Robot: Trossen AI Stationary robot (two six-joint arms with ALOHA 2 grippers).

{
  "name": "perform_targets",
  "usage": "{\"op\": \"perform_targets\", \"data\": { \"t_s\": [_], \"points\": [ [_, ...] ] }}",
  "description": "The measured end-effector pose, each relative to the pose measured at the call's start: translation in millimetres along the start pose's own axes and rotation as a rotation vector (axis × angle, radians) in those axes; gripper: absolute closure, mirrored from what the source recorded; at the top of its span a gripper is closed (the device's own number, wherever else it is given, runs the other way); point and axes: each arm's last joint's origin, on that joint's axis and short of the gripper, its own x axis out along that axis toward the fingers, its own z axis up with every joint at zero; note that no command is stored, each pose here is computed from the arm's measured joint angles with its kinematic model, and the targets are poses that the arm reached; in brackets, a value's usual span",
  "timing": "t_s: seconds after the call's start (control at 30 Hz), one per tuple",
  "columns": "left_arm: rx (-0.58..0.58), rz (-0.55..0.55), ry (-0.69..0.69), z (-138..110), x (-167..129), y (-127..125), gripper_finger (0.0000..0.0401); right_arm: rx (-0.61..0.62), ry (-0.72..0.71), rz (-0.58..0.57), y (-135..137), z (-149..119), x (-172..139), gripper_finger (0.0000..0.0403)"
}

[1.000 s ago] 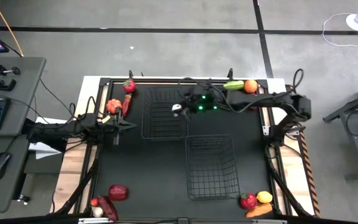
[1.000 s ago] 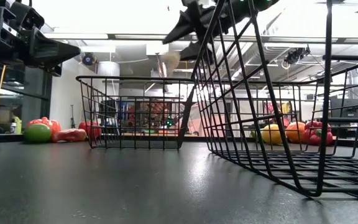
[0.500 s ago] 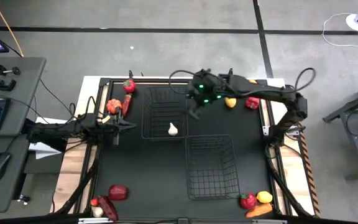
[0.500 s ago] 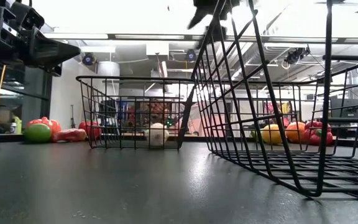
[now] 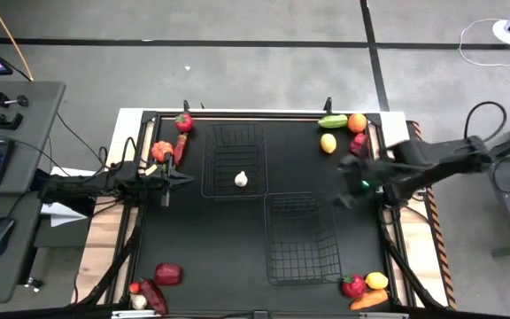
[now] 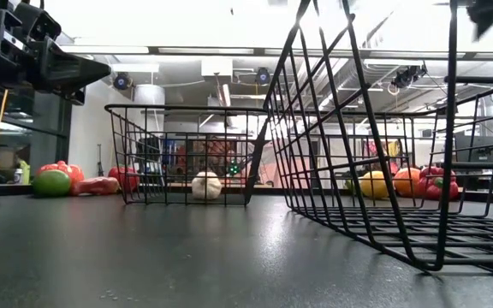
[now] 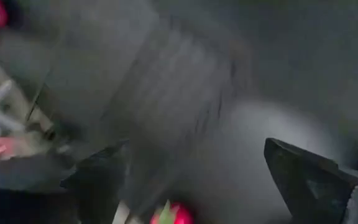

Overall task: Sort produce into baskets
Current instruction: Put the bottom right red tomato into the bottom black wire basket

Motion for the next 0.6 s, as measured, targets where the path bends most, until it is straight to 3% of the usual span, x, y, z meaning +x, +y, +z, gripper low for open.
{"op": "perform_targets", "data": {
  "t_s": [0.1,0.3,0.43,0.6],
  "points": [
    [0.0,0.0,0.0,0,0,0,0.0401,0.034,0.165,0.01,-4,-27,4,0.0043],
    [0.0,0.0,0.0,0,0,0,0.0401,-0.06,0.39,-0.055,3,-60,23,0.0044],
    [0.0,0.0,0.0,0,0,0,0.0401,-0.193,0.489,-0.093,15,-79,38,0.0044],
    [0.0,0.0,0.0,0,0,0,0.0401,-0.396,0.525,-0.037,40,-107,64,0.0044]
  ]
}}
